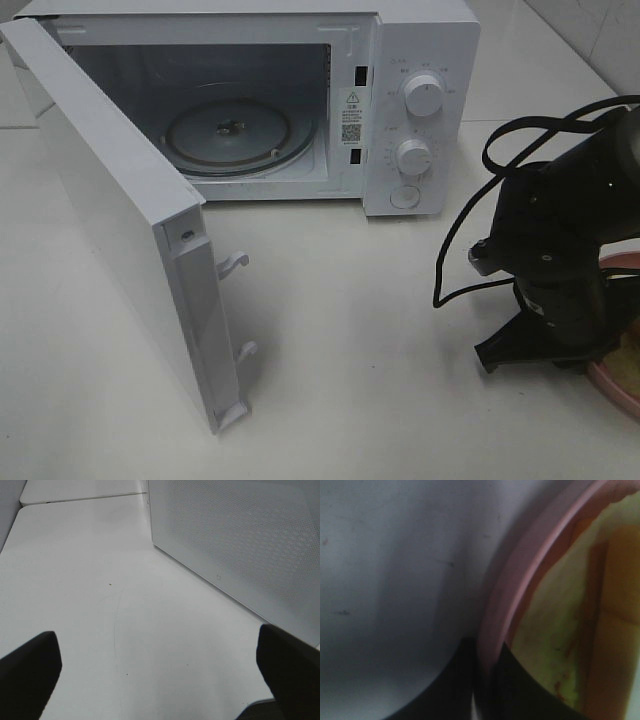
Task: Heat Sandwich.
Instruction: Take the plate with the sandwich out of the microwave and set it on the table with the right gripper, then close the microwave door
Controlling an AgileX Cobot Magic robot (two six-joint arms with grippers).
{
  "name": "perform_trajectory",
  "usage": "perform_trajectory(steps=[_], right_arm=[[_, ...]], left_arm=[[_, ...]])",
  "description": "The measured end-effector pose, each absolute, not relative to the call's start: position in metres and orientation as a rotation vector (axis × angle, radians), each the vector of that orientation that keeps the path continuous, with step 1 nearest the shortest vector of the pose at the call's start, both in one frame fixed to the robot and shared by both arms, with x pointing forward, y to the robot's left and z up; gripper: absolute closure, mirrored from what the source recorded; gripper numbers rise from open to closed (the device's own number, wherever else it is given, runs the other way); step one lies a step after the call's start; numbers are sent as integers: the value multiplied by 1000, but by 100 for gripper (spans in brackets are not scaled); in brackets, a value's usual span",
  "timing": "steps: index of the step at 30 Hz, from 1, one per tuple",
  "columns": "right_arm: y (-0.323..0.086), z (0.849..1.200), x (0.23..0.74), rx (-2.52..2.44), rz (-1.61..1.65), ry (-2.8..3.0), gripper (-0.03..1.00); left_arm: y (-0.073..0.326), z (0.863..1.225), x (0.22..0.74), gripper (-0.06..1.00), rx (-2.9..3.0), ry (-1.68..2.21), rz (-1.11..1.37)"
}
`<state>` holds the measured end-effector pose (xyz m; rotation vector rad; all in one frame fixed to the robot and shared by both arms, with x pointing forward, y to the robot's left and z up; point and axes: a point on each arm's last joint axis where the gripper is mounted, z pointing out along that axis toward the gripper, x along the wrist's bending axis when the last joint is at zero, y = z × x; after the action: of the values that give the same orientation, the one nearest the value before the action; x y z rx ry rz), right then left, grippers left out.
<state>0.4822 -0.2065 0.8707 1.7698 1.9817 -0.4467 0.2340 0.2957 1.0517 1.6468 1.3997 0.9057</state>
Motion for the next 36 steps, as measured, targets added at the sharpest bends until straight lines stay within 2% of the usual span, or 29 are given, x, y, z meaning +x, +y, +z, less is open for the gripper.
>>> perform_trajectory(steps=[4, 7, 8, 9, 12, 13, 14, 17, 18, 21, 28, 36], right_arm=[[-207, 871, 483, 1764, -448, 1976, 85], [-207, 873, 484, 1762, -469, 1974, 70], [-207, 873, 484, 1762, -469, 1974, 70], [-205, 877, 485, 1763, -467, 1986, 61], [-201, 886, 487, 1771, -434, 2016, 47], [-201, 886, 487, 1771, -434, 2016, 47], [-199, 897, 488, 1770, -395, 2046, 39], [-194, 919, 487, 1736, -309, 2153, 26], [-194, 919, 487, 1736, -309, 2153, 26], [-192, 941, 480, 1682, -236, 2256, 18], [-199, 973, 464, 1588, -225, 2356, 15], [-217, 1025, 432, 1526, -148, 2359, 15]], left_arm=[[296, 1052, 234, -4, 1647, 1400, 906], [296, 1052, 234, -4, 1647, 1400, 906], [296, 1052, 234, -4, 1647, 1400, 906], [296, 1052, 234, -4, 1647, 1400, 906], [296, 1052, 234, -4, 1647, 1400, 906], [296, 1052, 234, -4, 1647, 1400, 906], [296, 1052, 234, -4, 1647, 1400, 906], [296, 1052, 234, -4, 1647, 1400, 906], [296, 1052, 234, -4, 1647, 1400, 906], [296, 1052, 234, -4, 1647, 1400, 906], [296, 1052, 234, -4, 1647, 1400, 906], [296, 1052, 234, -4, 1647, 1400, 906]])
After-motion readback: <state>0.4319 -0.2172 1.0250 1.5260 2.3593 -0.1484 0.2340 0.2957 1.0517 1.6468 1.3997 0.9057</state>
